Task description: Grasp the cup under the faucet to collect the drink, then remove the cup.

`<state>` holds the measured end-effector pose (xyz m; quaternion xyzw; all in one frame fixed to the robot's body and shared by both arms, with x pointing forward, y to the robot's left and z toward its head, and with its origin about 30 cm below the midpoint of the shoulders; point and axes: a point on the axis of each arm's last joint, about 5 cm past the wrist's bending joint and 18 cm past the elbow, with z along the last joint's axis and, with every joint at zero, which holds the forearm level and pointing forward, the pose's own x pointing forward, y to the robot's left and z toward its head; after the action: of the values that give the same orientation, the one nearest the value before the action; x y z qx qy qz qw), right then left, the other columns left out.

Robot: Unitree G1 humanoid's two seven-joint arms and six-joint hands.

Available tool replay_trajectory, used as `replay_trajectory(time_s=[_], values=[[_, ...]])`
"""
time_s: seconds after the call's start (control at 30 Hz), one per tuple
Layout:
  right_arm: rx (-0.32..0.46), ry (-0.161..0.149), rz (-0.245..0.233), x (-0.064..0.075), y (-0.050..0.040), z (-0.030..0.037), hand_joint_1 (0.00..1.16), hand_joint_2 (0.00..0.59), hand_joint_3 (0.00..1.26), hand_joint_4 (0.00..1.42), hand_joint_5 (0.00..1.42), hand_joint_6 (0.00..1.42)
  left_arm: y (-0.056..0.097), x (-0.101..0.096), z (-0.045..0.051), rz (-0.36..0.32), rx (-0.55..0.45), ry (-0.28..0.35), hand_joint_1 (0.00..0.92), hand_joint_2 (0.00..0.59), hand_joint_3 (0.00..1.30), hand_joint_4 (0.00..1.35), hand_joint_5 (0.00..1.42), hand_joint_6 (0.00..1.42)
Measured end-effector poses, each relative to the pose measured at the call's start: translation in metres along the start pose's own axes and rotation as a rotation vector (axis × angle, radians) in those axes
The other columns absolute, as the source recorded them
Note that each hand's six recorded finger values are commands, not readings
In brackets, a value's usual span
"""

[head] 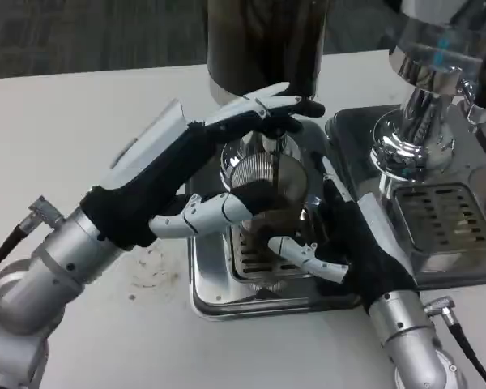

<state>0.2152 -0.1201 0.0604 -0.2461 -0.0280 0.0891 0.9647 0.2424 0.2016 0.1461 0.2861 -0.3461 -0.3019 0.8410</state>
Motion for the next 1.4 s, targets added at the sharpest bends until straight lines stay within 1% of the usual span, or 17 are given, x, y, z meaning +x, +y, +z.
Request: replay_trajectory(time_s=[0.1, 0.2, 0.27, 0.3, 0.33, 0.43, 0.53, 0.6, 0.67, 0.77, 0.8, 0.87, 1.03, 1.1, 1.2, 1.27, 1.4], values=[[0.003, -0.002, 0.003, 0.001, 0.0009, 0.0001, 0.59, 0.179, 0.00, 0.00, 0.00, 0.05, 0.000, 0.000, 0.0000, 0.006, 0.003, 0.001, 0.000, 0.191, 0.27, 0.12, 0.31, 0.25], [0.003, -0.003, 0.006, 0.003, 0.0016, 0.0005, 0.59, 0.180, 0.00, 0.00, 0.00, 0.05, 0.001, -0.001, 0.0000, 0.020, 0.011, 0.005, 0.000, 0.196, 0.29, 0.16, 0.33, 0.25], [0.006, -0.004, 0.007, 0.004, 0.0022, 0.0009, 0.59, 0.183, 0.00, 0.00, 0.00, 0.05, 0.004, -0.003, 0.0000, 0.063, 0.029, 0.013, 0.000, 0.196, 0.30, 0.16, 0.33, 0.25], [0.006, -0.005, 0.007, 0.004, 0.0023, 0.0010, 0.60, 0.185, 0.00, 0.00, 0.00, 0.05, 0.006, -0.004, 0.0000, 0.097, 0.036, 0.017, 0.000, 0.196, 0.30, 0.16, 0.33, 0.25], [0.007, -0.006, 0.006, 0.004, 0.0023, 0.0010, 0.60, 0.186, 0.00, 0.00, 0.00, 0.05, 0.010, -0.007, 0.0001, 0.147, 0.047, 0.021, 0.000, 0.196, 0.30, 0.16, 0.33, 0.25], [0.014, -0.008, 0.005, 0.004, 0.0021, 0.0007, 0.60, 0.187, 0.00, 0.00, 0.00, 0.05, 0.013, -0.009, 0.0002, 0.193, 0.054, 0.023, 0.000, 0.196, 0.30, 0.17, 0.33, 0.25], [0.024, -0.009, 0.005, 0.004, 0.0021, 0.0006, 0.60, 0.187, 0.00, 0.00, 0.00, 0.05, 0.020, -0.014, 0.0005, 0.278, 0.059, 0.025, 0.000, 0.199, 0.30, 0.17, 0.33, 0.25], [0.026, -0.010, 0.004, 0.004, 0.0020, 0.0006, 0.60, 0.185, 0.00, 0.00, 0.00, 0.06, 0.024, -0.016, 0.0006, 0.316, 0.061, 0.025, 0.000, 0.200, 0.30, 0.17, 0.33, 0.26], [0.029, -0.012, 0.004, 0.004, 0.0021, 0.0007, 0.60, 0.185, 0.00, 0.00, 0.00, 0.06, 0.026, -0.018, 0.0006, 0.339, 0.057, 0.027, 0.000, 0.201, 0.30, 0.17, 0.33, 0.26], [0.034, -0.016, 0.005, 0.004, 0.0030, 0.0011, 0.61, 0.185, 0.00, 0.00, 0.00, 0.06, 0.027, -0.024, 0.0004, 0.369, 0.059, 0.048, 0.000, 0.198, 0.30, 0.18, 0.35, 0.27], [0.036, -0.017, 0.005, 0.004, 0.0034, 0.0012, 0.61, 0.185, 0.00, 0.00, 0.00, 0.06, 0.027, -0.029, 0.0003, 0.383, 0.062, 0.065, 0.000, 0.199, 0.31, 0.18, 0.35, 0.27], [0.038, -0.019, 0.005, 0.003, 0.0039, 0.0011, 0.61, 0.185, 0.00, 0.00, 0.00, 0.06, 0.025, -0.042, -0.0007, 0.424, 0.063, 0.130, 0.000, 0.200, 0.31, 0.18, 0.36, 0.27], [0.042, -0.019, 0.004, 0.003, 0.0044, 0.0010, 0.61, 0.185, 0.00, 0.00, 0.00, 0.08, 0.022, -0.067, -0.0023, 0.466, 0.083, 0.261, 0.000, 0.200, 0.31, 0.19, 0.36, 0.26], [0.044, -0.021, 0.005, 0.003, 0.0047, 0.0009, 0.61, 0.185, 0.00, 0.00, 0.00, 0.08, 0.018, -0.079, -0.0039, 0.476, 0.089, 0.327, 0.000, 0.201, 0.32, 0.20, 0.37, 0.27], [0.046, -0.024, 0.007, 0.004, 0.0046, 0.0002, 0.62, 0.184, 0.00, 0.00, 0.00, 0.08, 0.010, -0.092, -0.0057, 0.474, 0.078, 0.399, 0.000, 0.201, 0.32, 0.20, 0.37, 0.27], [0.051, -0.026, 0.011, 0.005, 0.0047, -0.0001, 0.62, 0.182, 0.00, 0.00, 0.00, 0.08, 0.005, -0.097, -0.0067, 0.459, 0.079, 0.443, 0.000, 0.200, 0.32, 0.20, 0.37, 0.27], [0.060, -0.029, 0.016, 0.006, 0.0048, -0.0002, 0.62, 0.179, 0.00, 0.00, 0.00, 0.08, 0.000, -0.103, -0.0089, 0.451, 0.078, 0.495, 0.000, 0.199, 0.33, 0.20, 0.38, 0.28]])
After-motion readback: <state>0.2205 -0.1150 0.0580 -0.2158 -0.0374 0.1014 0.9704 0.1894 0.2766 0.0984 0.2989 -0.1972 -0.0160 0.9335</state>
